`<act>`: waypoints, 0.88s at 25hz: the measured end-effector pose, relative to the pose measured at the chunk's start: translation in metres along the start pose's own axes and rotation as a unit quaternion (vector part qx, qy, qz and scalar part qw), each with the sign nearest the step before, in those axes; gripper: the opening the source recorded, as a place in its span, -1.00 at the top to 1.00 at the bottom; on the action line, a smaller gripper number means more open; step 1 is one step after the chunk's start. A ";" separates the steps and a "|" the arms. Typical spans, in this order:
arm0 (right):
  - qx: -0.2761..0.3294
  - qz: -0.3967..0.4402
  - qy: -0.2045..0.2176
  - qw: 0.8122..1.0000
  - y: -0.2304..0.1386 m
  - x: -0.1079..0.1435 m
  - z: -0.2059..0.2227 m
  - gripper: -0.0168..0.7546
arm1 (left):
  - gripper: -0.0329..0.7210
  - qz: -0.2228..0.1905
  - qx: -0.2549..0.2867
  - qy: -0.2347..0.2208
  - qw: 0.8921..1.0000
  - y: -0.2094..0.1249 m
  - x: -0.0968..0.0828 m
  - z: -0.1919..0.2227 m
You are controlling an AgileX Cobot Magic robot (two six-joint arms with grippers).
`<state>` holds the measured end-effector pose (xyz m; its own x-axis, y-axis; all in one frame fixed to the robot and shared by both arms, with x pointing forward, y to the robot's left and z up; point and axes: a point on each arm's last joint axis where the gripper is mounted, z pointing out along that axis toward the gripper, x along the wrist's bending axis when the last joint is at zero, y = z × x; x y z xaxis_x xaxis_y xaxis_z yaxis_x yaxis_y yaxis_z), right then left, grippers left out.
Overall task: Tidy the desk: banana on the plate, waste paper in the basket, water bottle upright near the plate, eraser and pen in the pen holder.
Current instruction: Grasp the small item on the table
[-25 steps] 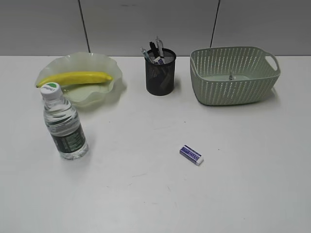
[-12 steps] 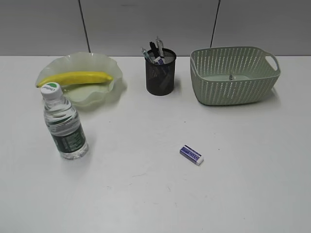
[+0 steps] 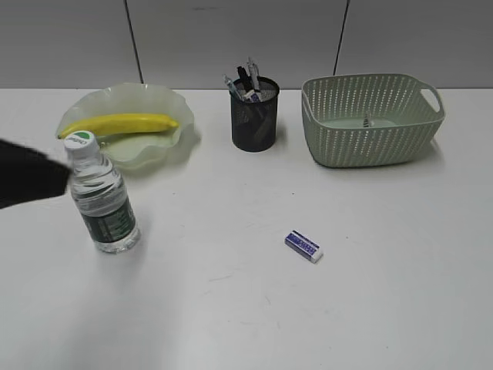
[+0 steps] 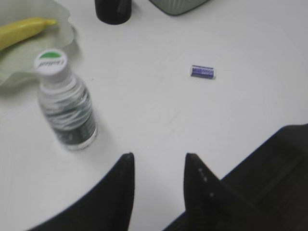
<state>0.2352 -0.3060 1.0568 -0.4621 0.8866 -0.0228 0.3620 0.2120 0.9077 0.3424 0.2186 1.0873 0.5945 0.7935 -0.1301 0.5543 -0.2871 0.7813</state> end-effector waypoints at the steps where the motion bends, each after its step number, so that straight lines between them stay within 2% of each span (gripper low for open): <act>1: 0.000 0.000 0.000 1.000 0.000 0.000 0.000 -0.03 | 0.22 -0.001 0.006 -0.007 1.000 0.012 -0.001 0.015; 9: 0.000 0.000 0.000 1.000 0.000 0.000 0.000 -0.03 | 0.22 -0.021 0.094 -0.033 0.995 0.081 -0.003 0.136; 12: 0.000 0.000 0.000 1.000 0.000 0.000 0.000 -0.03 | 0.22 -0.006 0.119 -0.049 0.992 0.094 -0.017 0.178; 18: 0.000 -0.001 0.000 1.000 0.000 0.000 0.000 -0.03 | 0.22 0.053 0.146 -0.080 0.985 0.104 -0.059 0.244; 20: 0.000 -0.001 0.000 1.000 0.000 0.000 0.000 -0.03 | 0.22 0.045 0.158 -0.089 0.982 0.104 -0.069 0.266; 22: 0.000 -0.001 0.000 1.000 0.000 0.000 0.000 -0.03 | 0.22 0.017 0.175 -0.093 0.980 0.102 -0.074 0.284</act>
<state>0.2352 -0.3060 1.0568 -0.4628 0.8861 -0.0246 0.3611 0.2138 0.9077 0.5206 -0.0214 1.0029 0.6940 0.6783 -0.2414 0.6786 -0.5043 0.5340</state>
